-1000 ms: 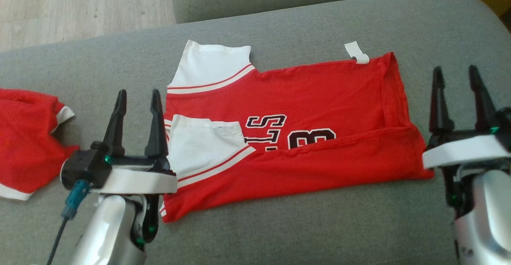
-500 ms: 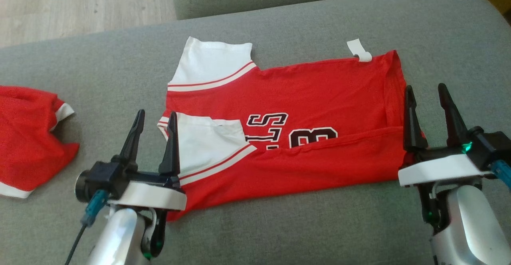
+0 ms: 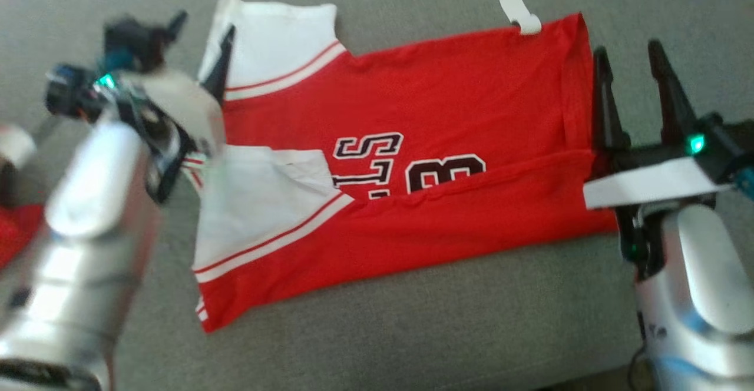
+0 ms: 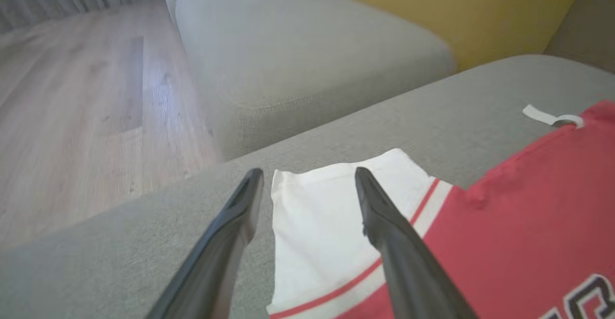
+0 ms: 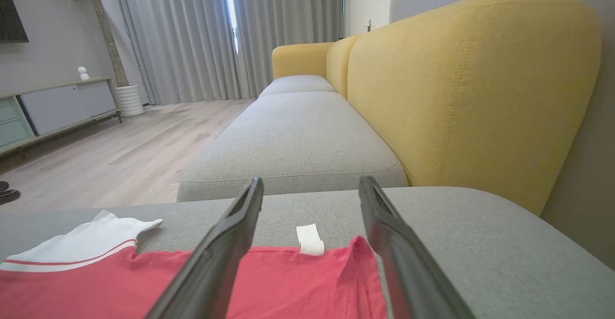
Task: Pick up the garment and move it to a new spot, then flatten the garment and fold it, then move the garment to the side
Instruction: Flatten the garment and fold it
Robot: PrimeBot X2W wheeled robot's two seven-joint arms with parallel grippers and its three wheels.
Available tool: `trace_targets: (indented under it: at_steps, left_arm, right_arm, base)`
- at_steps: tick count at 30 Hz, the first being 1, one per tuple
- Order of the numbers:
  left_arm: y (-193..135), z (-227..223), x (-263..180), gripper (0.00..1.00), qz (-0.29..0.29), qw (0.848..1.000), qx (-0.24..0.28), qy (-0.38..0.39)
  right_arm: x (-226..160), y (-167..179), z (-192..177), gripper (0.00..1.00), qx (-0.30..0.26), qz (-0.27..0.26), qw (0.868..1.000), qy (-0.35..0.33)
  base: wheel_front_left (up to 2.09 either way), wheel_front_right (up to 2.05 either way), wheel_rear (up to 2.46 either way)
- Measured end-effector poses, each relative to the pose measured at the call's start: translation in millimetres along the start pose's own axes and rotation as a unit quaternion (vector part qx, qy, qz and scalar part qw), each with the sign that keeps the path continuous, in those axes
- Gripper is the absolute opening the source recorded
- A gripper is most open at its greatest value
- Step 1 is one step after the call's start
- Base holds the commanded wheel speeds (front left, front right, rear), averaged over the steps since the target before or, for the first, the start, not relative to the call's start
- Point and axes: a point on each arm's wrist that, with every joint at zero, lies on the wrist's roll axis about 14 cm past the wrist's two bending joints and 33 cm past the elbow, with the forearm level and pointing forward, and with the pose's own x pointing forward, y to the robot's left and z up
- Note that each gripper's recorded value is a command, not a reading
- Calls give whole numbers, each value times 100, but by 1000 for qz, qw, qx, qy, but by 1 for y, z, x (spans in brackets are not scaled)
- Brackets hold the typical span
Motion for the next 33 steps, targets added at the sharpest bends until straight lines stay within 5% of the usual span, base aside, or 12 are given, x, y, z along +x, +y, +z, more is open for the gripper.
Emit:
trace_targets:
  at_steps: [10, 15, 30, 31, 33]
  left_arm:
    - [31, -37, 67, 100, -30, 988, 15, 151]
    - [15, -71, 81, 100, -61, 978, 6, 200]
    - [31, -79, 95, 100, -48, 974, -30, 219]
    - [29, -79, 94, 61, -50, 973, -36, 223]
    - [24, -78, 93, 0, -57, 971, -51, 225]
  right_arm:
    - [33, -27, 0, 100, -35, -15, 999, -3]
    - [28, -42, -11, 100, -43, -33, 998, 12]
    - [26, -52, -26, 100, -48, -45, 997, 28]
    - [26, -52, -26, 100, -48, -45, 997, 27]
    - [27, -51, -25, 100, -47, -44, 998, 26]
  base:
    - [0, 0, 0]
    - [0, 0, 0]
    - [0, 0, 0]
    - [0, 0, 0]
    - [0, 0, 0]
